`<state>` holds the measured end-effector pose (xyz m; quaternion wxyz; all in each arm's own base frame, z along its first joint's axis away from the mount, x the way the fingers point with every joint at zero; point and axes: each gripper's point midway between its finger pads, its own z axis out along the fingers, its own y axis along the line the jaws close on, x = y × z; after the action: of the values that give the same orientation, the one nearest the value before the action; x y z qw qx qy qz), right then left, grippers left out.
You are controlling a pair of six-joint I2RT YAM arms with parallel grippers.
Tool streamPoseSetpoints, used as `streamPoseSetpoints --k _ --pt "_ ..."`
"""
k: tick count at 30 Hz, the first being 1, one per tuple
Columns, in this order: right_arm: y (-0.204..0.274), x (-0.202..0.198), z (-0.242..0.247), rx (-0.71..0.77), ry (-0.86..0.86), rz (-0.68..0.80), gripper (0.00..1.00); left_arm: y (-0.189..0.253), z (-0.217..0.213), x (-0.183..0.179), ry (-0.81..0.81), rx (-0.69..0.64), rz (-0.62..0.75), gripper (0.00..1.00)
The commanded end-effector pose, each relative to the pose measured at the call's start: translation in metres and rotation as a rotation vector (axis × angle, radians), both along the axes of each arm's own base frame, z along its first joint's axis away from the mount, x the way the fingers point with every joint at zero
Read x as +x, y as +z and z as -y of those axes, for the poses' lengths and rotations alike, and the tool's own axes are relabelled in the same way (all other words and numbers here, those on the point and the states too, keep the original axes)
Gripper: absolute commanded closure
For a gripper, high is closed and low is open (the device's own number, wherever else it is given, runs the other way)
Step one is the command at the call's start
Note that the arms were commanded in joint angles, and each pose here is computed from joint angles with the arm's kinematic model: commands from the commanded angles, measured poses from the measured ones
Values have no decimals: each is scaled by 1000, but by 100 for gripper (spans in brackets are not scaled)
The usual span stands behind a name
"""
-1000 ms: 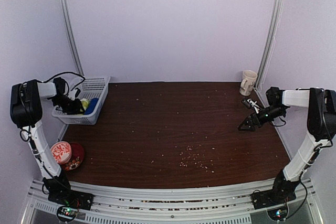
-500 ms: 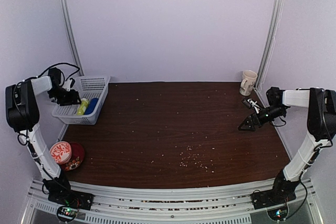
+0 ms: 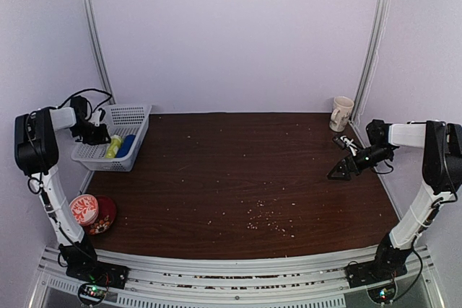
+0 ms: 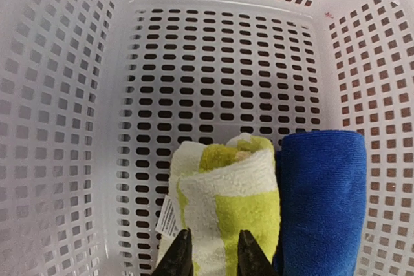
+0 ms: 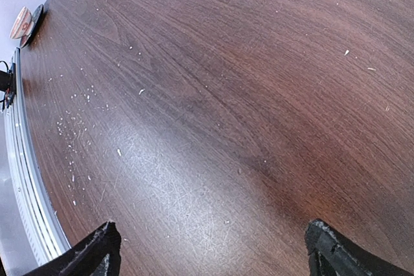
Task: Roll the towels
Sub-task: Reset both arms
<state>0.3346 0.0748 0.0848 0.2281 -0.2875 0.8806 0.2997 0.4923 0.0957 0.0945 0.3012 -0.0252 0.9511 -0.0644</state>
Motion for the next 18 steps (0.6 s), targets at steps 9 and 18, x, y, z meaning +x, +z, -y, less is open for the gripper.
streamPoseSetpoints --k 9,18 --pt "0 8 7 -23 -21 12 0 -9 -10 28 22 34 28 63" --pt "9 12 14 -66 -35 56 0 59 -6 17 86 110 97 7"
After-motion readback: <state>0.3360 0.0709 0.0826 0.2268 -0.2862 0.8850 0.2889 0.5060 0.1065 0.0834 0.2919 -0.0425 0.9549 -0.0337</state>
